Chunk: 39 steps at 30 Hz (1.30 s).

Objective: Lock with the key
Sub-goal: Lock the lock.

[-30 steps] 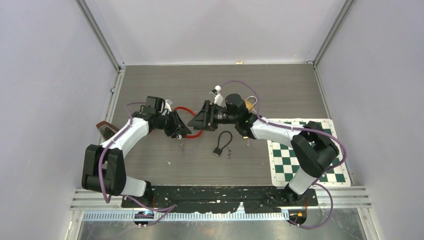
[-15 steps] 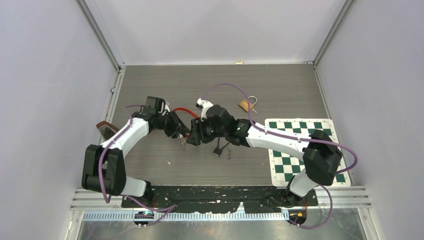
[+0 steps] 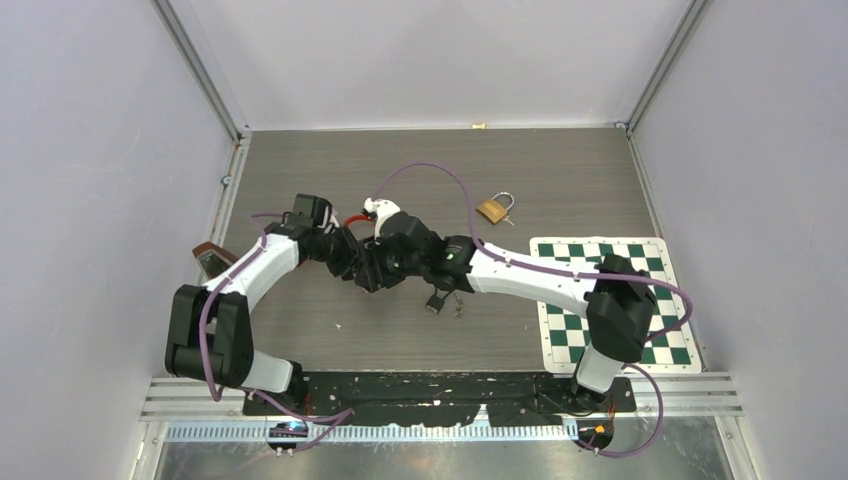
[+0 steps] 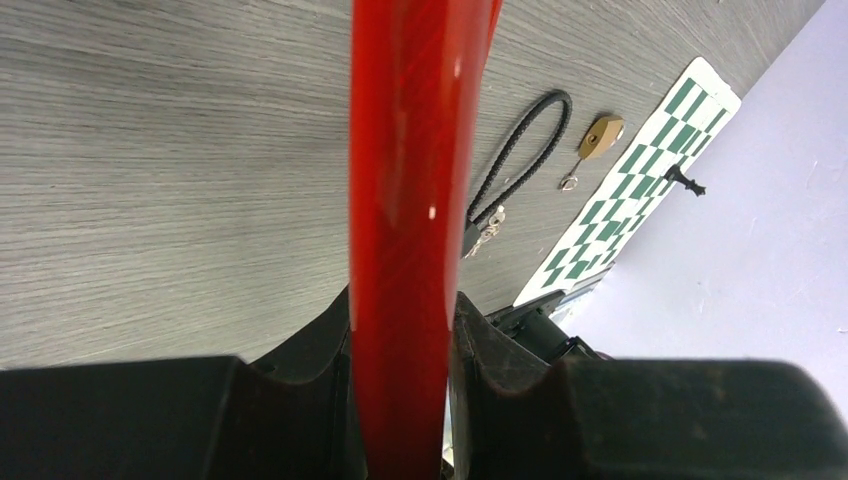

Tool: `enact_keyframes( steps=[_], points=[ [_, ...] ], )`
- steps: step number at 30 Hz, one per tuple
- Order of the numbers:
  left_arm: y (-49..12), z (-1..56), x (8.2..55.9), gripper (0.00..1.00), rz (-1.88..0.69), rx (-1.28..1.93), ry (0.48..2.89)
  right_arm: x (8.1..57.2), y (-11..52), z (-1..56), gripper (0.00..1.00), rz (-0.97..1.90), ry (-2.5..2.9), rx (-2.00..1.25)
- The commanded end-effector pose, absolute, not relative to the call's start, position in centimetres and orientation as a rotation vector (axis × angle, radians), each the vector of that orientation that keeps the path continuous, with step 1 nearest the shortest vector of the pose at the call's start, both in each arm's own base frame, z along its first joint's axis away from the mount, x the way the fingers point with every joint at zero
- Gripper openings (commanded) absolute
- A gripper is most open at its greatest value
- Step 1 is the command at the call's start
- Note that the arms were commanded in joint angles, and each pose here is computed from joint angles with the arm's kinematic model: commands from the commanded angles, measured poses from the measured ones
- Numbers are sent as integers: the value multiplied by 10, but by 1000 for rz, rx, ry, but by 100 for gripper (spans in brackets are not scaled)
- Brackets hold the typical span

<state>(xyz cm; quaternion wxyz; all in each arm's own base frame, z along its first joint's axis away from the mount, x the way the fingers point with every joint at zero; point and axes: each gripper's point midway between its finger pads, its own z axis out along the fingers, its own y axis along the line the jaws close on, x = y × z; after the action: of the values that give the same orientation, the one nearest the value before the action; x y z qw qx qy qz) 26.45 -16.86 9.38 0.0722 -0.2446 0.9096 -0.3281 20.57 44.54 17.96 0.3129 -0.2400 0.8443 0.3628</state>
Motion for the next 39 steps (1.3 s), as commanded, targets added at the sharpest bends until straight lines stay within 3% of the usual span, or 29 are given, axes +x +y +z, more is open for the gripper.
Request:
enact_keyframes(
  steps=[1, 5, 16, 18, 21, 25, 30, 34, 39],
  points=[
    [-168, 105, 275, 0, -982, -754, 2705, 221, 445, 179, 50, 833, 2237, -569],
    [-168, 105, 275, 0, -983, -763, 2712, 218, 447, 168, 46, 832, 2265, -582],
    [-165, 100, 274, 0, -945, -788, 2726, 207, 458, 160, 22, 835, 2278, -683],
    [-164, 100, 273, 0, -939, -797, 2726, 206, 460, 159, 23, 827, 2283, -696],
    [-164, 101, 274, 0, -939, -804, 2723, 198, 464, 160, 34, 851, 2291, -732],
    [-165, 103, 276, 0, -943, -815, 2717, 197, 466, 157, 38, 843, 2301, -747],
    [-165, 103, 277, 0, -941, -816, 2722, 197, 462, 153, 25, 813, 2312, -759],
    [-165, 102, 278, 0, -936, -818, 2725, 207, 452, 151, 7, 718, 2281, -760],
    [-165, 99, 278, 0, -929, -831, 2742, 225, 440, 155, 5, 453, 2132, -910]
  ],
)
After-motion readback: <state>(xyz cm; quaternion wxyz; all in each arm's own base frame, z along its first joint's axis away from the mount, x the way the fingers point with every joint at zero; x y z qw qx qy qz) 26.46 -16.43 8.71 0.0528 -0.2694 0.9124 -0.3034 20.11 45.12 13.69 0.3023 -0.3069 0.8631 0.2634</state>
